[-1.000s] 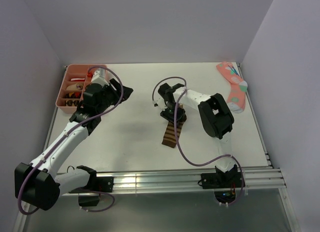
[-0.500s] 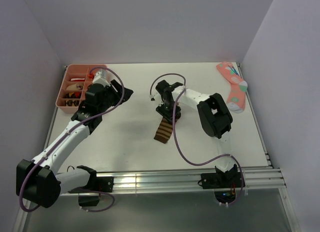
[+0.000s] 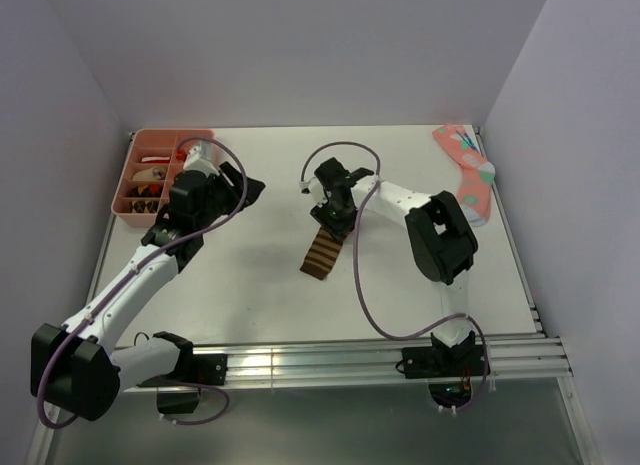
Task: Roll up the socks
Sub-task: Move the sock to the center of the board, then roll the sock at the center of the board.
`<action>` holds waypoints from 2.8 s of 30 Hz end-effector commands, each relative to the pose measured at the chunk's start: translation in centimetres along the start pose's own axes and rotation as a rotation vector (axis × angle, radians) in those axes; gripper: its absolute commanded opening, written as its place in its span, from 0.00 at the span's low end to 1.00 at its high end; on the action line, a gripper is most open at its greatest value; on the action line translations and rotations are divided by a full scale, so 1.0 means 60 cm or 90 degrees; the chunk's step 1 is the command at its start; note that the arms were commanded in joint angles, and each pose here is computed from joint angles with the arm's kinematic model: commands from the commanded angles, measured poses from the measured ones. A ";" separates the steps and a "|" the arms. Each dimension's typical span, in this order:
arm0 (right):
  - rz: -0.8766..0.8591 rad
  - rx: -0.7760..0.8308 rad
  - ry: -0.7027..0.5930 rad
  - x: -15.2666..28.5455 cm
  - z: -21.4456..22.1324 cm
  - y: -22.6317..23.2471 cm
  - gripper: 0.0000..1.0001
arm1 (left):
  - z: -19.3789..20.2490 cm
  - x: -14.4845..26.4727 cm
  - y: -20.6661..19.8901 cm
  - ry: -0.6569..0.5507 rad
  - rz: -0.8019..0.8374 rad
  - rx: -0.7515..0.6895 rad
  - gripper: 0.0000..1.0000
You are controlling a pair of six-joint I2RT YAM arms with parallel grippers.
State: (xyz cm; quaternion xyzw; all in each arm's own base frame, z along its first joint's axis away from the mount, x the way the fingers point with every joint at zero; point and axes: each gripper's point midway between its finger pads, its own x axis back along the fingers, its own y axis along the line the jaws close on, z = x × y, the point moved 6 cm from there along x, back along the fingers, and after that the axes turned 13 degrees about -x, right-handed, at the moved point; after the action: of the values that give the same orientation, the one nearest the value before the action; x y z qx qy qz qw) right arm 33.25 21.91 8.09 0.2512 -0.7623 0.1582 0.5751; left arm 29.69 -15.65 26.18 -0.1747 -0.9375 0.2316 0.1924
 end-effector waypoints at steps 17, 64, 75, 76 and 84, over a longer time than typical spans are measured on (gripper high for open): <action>-0.008 0.121 -0.156 0.052 0.048 0.164 0.45 | -0.078 0.091 0.109 -0.191 -0.199 0.106 0.54; -0.145 0.118 -0.022 0.007 0.110 0.181 0.19 | -0.031 0.057 0.103 -0.147 -0.079 0.077 0.52; -0.386 0.087 0.078 0.062 0.102 0.155 0.16 | 0.050 0.053 0.014 -0.166 0.081 -0.012 0.50; -0.395 0.072 0.098 0.062 0.107 0.149 0.16 | 0.076 0.052 0.017 -0.151 0.088 -0.021 0.50; -0.456 -0.006 0.206 0.026 0.126 0.132 0.16 | 0.156 0.059 0.003 -0.155 0.202 -0.070 0.46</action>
State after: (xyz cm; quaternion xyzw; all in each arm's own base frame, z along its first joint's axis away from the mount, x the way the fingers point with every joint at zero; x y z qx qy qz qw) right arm 22.74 24.27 7.10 0.4634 -0.5632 0.0160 0.6840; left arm 23.02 -16.23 17.34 -0.2435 -0.9344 0.2369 0.1075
